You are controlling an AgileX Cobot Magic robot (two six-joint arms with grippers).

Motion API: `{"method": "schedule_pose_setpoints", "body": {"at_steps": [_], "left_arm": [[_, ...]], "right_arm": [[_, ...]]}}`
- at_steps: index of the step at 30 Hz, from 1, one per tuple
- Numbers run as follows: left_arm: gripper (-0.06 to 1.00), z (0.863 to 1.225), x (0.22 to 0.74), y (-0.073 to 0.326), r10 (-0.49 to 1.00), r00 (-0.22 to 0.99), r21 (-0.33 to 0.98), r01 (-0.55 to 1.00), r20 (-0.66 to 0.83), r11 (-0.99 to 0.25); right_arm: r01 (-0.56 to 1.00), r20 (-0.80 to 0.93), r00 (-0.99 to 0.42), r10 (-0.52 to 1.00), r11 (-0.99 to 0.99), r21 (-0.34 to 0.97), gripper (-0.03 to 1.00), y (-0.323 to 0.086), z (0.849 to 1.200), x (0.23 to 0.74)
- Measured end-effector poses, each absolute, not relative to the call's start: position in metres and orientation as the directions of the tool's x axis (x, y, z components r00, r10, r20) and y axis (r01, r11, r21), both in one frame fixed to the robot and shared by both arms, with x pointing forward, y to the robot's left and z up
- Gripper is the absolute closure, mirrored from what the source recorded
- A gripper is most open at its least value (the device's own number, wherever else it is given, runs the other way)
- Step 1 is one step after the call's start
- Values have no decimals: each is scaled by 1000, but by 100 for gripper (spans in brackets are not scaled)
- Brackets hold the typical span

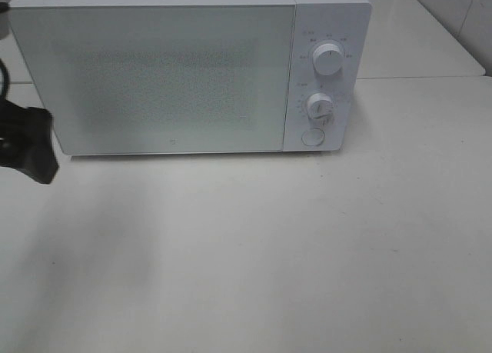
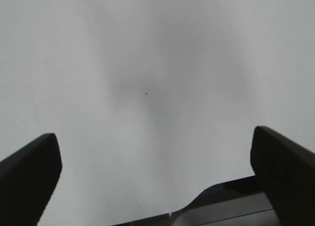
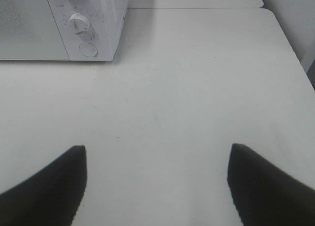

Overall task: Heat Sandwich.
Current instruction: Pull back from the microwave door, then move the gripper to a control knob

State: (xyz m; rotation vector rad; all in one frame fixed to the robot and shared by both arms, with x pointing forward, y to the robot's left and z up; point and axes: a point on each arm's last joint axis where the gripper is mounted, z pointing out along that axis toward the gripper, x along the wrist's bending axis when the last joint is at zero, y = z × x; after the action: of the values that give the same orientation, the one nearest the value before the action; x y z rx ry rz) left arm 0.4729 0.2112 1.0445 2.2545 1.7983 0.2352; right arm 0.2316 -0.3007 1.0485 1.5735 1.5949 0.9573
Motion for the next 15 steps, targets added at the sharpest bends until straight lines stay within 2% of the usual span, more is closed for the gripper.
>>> {"method": "schedule_pose_setpoints", "body": {"at_steps": [2,7,11,15], "left_arm": [[-5,1054,469,236,985,148,276,954,-94,-117],[-5,1072,454,264,985,45,278,960,-165,3],[-5,1086,434,278,988,10,324,945,-152,40],[-5,1086,414,284,994,11,340,940,-111,27]], "right_arm": [[490,23,-27,999,-7,872,21,-301,1048,232],[490,23,-27,999,-7,872,21,-301,1048,232],[489,23,-27,999,-7,872,21,-301,1049,232],[489,23,-27,999,-7,872,21,-301,1049,232]]}}
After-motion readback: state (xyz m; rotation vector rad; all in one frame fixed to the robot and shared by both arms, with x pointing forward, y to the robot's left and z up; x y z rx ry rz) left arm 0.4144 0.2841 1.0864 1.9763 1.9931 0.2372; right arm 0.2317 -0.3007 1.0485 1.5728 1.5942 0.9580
